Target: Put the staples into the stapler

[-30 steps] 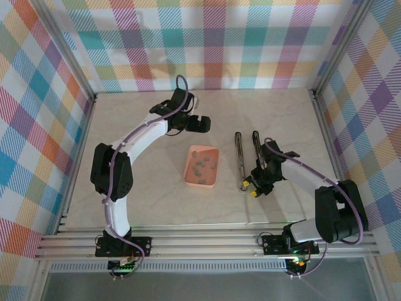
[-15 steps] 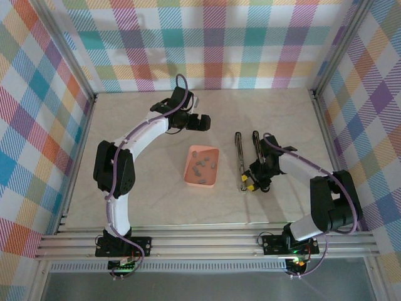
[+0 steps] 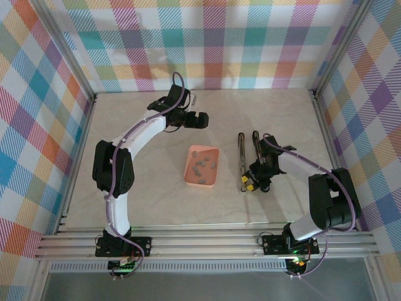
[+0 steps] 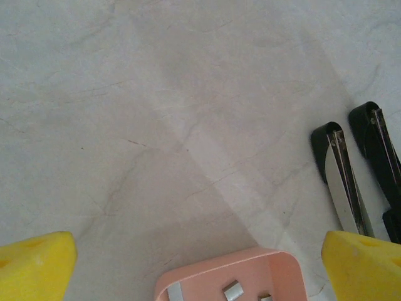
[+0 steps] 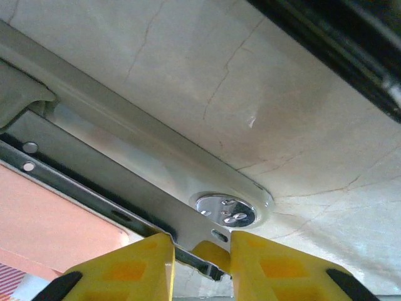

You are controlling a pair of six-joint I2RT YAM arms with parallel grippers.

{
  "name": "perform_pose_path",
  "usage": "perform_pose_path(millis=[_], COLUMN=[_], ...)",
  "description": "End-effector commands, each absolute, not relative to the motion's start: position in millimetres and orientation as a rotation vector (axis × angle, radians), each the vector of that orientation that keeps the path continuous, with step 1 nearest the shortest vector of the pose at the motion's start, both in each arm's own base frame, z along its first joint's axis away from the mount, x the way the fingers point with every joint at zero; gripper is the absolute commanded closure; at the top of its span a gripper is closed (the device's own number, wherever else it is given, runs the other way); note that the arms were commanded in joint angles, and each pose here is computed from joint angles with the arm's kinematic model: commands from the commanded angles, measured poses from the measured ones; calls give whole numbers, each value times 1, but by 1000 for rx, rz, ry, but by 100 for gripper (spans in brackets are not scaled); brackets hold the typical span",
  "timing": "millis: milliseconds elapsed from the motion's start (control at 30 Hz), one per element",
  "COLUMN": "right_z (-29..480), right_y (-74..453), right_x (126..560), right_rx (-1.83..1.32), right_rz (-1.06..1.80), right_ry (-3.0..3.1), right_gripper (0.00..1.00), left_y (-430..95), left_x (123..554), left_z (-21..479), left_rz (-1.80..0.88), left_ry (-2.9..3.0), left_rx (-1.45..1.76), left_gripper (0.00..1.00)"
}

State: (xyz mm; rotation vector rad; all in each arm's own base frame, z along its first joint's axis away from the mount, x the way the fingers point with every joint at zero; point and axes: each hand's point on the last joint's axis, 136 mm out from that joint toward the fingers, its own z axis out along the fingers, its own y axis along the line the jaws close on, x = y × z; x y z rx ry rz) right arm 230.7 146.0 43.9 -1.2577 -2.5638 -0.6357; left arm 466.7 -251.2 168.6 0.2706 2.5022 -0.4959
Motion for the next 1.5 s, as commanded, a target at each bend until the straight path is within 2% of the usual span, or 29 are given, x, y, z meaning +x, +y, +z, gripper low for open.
perform_pose_path(millis=[0,133,267,467,667,900,1033,1167,1467], right_z=[60,90,121,148,163,140,115,94,63], right_y=[141,138,144,179,229,289,316,324,323], right_x=[229,250,273,309,330,326,309,301,316], right_rx=[-1263,-1192,-988,-556,-297,-14,206,319,354], right_rz=[-625,-666,-640,-571,-564,-448,-334,-220,-60], right_ry=[-2593,-2744,-2921,-3074,-3126,-3176,-3167,-3142,-3132], right_gripper=[70,67,66,66,66,66,65,64,60], left_y=[-246,-237,-221,-195,-160,-109,-90,-74,-51], left_x=[469,472,476,475,461,440,425,417,416], left_z=[170,174,182,193,205,202,199,197,191], left_rz=[-517,-535,-534,-511,-440,-464,-479,-457,-433], left_ry=[2508,2497,2487,2467,2458,2429,2428,2427,2420], left_rx=[277,234,182,87,-44,-220,-250,-261,-316], left_gripper=[0,0,0,0,0,0,0,0,0])
